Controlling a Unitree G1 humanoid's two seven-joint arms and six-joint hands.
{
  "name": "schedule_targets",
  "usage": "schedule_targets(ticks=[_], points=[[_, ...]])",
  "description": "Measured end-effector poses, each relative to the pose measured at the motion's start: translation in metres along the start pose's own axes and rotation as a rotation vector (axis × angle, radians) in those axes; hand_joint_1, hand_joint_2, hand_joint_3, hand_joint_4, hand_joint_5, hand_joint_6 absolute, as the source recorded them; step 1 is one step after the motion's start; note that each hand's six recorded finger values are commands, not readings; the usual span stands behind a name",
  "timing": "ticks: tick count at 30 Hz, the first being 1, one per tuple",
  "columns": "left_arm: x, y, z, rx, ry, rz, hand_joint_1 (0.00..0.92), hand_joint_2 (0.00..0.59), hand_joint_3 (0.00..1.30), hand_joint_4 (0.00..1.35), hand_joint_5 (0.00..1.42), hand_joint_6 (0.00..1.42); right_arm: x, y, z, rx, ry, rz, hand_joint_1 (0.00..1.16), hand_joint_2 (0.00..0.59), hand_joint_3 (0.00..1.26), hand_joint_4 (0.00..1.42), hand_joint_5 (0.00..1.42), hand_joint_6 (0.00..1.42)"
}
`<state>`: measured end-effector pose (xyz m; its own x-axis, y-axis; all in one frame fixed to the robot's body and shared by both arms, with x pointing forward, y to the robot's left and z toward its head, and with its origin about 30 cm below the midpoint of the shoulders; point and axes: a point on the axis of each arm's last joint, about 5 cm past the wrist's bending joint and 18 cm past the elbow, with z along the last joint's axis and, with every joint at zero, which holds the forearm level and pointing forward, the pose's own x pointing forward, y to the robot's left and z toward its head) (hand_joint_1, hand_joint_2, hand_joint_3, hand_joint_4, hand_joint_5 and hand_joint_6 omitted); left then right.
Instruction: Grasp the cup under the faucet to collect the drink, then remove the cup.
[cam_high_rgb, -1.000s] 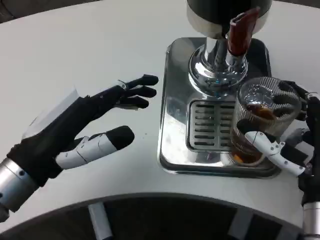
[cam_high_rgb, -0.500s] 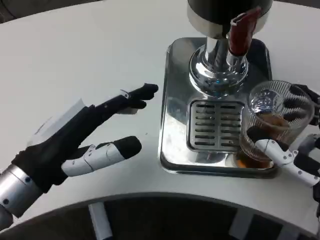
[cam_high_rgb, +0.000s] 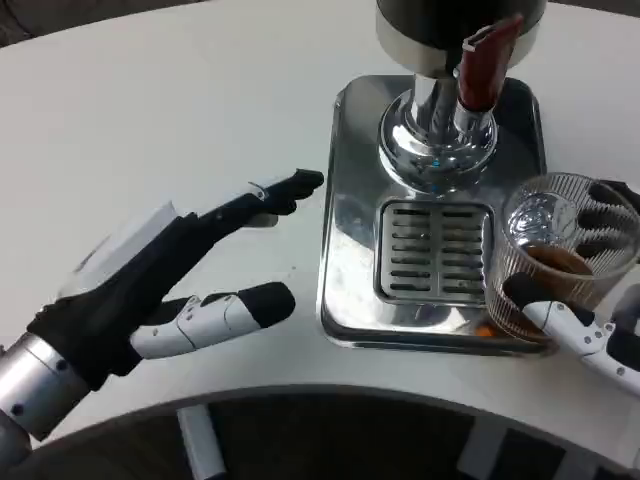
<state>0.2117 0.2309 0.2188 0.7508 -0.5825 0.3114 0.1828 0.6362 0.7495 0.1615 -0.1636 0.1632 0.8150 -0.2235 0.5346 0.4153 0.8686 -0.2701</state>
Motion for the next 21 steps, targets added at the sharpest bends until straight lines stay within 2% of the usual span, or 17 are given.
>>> schedule_targets(ticks=[10,17,21], points=[[-0.001,0.003,0.0100,0.112,0.032,-0.051,0.000,0.040,0.08,0.00,0.03,0.11,-0.011,-0.0087,0.0149,0.037,-0.046,0.020,0.88,0.183,0.93,1.06,1.31,1.29],[-0.002,0.003,0.0194,0.166,0.050,-0.083,0.000,0.040,0.03,0.00,0.00,0.08,-0.015,-0.0070,0.0234,0.069,-0.074,0.056,0.88,0.183,0.94,1.06,1.33,1.29],[-0.003,0.005,0.0224,0.178,0.067,-0.091,0.000,0.040,0.02,0.00,0.00,0.08,-0.017,-0.0054,0.0268,0.085,-0.080,0.082,0.88,0.183,0.94,1.07,1.33,1.31]])
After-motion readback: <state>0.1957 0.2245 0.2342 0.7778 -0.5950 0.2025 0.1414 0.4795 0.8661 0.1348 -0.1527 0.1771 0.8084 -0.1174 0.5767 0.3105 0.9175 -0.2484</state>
